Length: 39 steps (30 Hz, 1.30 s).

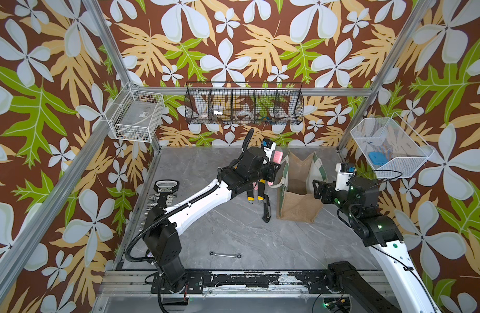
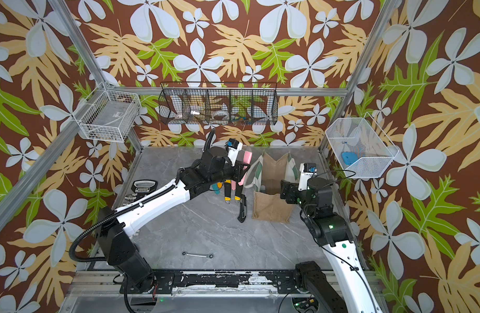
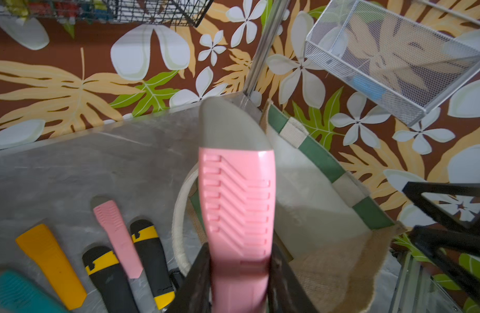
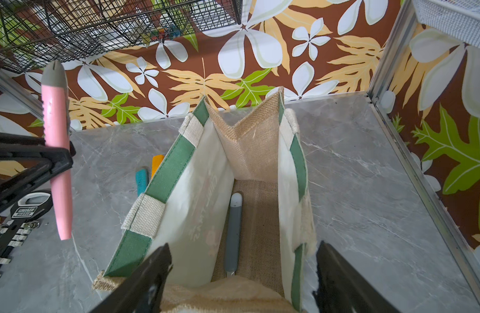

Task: Place the art knife into the pouch
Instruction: Place the utility knife in the pouch.

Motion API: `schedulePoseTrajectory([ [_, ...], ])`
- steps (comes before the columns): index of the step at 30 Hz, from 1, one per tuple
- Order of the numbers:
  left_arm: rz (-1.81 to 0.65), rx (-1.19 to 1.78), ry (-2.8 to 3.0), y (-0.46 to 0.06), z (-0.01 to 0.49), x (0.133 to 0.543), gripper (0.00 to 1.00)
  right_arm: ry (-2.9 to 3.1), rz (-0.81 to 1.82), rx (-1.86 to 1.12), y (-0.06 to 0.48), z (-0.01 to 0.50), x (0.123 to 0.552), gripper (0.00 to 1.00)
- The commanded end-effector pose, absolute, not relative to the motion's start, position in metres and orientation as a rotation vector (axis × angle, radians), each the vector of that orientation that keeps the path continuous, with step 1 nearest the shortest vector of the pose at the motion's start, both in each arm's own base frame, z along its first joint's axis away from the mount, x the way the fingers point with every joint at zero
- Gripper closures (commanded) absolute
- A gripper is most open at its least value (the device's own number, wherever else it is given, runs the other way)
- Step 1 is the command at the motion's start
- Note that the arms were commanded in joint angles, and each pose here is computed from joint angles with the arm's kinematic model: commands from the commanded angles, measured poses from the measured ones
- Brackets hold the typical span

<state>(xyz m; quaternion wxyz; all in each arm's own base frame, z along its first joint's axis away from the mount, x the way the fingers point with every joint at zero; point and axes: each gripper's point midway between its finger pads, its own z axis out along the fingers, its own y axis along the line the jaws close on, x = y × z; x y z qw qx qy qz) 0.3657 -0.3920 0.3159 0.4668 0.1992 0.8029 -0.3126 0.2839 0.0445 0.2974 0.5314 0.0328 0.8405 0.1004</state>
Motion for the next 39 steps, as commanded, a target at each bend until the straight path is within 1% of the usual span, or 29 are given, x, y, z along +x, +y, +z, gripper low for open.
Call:
schedulePoseTrajectory([
  [1, -0.86, 0.537, 1.921, -0.416, 0.332, 0.359, 0.72, 1.965, 0.213, 0.11, 0.038, 0.302, 0.282, 0.17],
  [8, -0.955, 0.625, 1.878, -0.462, 0.341, 0.347, 0.73, 1.926, 0.175, 0.126, 0.029, 0.304, 0.271, 0.19],
  [15, -1.019, 0.672, 1.888, -0.495, 0.327, 0.343, 0.73, 1.942, 0.19, 0.132, 0.031, 0.292, 0.271, 0.19],
  [19, -1.023, 0.677, 1.911, -0.505, 0.312, 0.347, 0.73, 1.948, 0.214, 0.117, 0.036, 0.29, 0.274, 0.2],
  [26, -0.943, 0.677, 1.952, -0.506, 0.286, 0.358, 0.72, 1.956, 0.221, 0.115, 0.037, 0.289, 0.274, 0.2],
  [27, -0.938, 0.678, 1.956, -0.506, 0.284, 0.359, 0.7, 1.958, 0.219, 0.116, 0.037, 0.288, 0.275, 0.2],
  [28, -0.935, 0.68, 1.963, -0.506, 0.281, 0.359, 0.65, 1.959, 0.219, 0.116, 0.037, 0.288, 0.275, 0.19],
  [31, -0.925, 0.688, 1.975, -0.507, 0.278, 0.36, 0.45, 1.968, 0.221, 0.114, 0.037, 0.286, 0.276, 0.15],
  [33, -0.902, 0.711, 1.973, -0.506, 0.279, 0.359, 0.35, 1.973, 0.222, 0.115, 0.037, 0.286, 0.276, 0.11],
  [36, -0.768, 0.678, 1.983, -0.491, 0.282, 0.371, 0.17, 1.979, 0.218, 0.112, 0.037, 0.286, 0.276, 0.06],
  [38, -0.687, 0.654, 1.983, -0.479, 0.285, 0.378, 0.02, 1.979, 0.214, 0.11, 0.037, 0.287, 0.276, 0.03],
  [39, -0.663, 0.643, 1.98, -0.474, 0.289, 0.379, 0.0, 1.98, 0.212, 0.11, 0.037, 0.287, 0.276, 0.01],
])
